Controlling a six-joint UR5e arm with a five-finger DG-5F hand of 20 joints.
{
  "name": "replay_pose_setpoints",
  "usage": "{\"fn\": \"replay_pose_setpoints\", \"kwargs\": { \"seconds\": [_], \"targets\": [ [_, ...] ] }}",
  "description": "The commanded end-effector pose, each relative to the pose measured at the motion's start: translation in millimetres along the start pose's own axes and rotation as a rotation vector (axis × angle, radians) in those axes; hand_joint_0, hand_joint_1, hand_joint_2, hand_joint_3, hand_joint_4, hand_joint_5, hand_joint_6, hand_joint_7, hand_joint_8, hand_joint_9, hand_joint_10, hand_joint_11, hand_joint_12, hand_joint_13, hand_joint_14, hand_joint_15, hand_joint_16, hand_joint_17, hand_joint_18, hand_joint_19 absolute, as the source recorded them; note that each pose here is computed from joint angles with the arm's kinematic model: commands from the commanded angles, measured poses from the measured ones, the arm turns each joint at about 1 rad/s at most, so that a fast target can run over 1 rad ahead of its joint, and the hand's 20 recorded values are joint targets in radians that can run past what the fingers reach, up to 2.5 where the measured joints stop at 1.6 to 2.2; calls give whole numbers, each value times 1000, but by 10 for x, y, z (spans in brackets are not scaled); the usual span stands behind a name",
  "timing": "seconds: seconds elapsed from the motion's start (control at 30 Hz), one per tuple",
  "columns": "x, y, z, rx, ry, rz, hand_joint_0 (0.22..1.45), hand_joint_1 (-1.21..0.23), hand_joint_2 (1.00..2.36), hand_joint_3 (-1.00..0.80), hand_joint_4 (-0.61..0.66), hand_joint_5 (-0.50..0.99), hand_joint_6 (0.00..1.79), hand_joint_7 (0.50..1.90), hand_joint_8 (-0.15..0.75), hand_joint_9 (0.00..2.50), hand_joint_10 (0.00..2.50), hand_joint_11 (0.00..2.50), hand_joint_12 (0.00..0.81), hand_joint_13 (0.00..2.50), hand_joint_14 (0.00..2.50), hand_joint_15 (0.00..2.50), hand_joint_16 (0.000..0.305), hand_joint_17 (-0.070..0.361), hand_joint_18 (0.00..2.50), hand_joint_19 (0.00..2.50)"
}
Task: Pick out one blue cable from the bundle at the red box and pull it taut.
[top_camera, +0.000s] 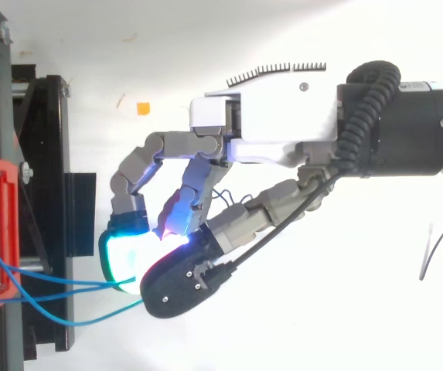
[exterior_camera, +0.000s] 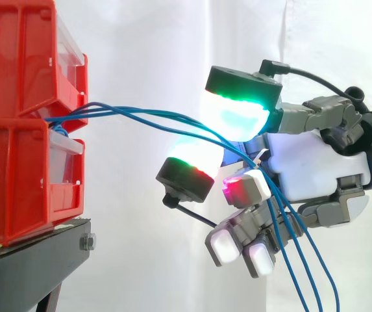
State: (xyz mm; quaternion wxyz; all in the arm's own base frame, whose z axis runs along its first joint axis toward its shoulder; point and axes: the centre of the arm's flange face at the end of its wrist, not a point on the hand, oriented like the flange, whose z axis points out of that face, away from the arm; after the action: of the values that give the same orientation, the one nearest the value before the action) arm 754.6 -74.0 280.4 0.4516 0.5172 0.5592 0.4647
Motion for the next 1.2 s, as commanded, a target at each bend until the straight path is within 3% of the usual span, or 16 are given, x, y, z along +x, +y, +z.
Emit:
{"fn": "replay_pose_setpoints", "kwargs": {
  "seconds": [0.0,0.13,0.23,0.57,0.7,0.97,1.17],
  "targets": [
    [0,-4,-5,5,0,0,658,-837,1019,-239,-27,-151,909,1004,268,1150,25,732,359,870,15,414,48,109,889,478],
    [1,-9,-10,9,2,0,661,-832,1012,-348,-4,-151,916,949,271,1157,22,731,358,875,15,412,48,108,899,483],
    [1,-13,-14,14,2,0,625,-750,1000,-500,29,-147,906,905,274,1175,24,729,357,880,15,409,48,108,899,490],
    [1,-7,-14,14,2,0,554,-666,1000,-500,61,-139,885,891,288,1190,23,725,363,867,15,414,50,112,909,492],
    [1,8,-10,11,2,0,618,-697,1001,-485,27,-132,878,959,291,1204,24,738,355,859,15,413,48,108,897,496],
    [1,12,-11,12,2,6,622,-776,1021,-185,-2,-134,906,1038,295,1192,22,741,357,857,15,421,48,109,901,497],
    [0,50,-14,17,2,6,704,-850,1017,-261,-72,-142,922,1083,302,1176,23,759,360,860,17,411,48,109,919,484]
  ]
}}
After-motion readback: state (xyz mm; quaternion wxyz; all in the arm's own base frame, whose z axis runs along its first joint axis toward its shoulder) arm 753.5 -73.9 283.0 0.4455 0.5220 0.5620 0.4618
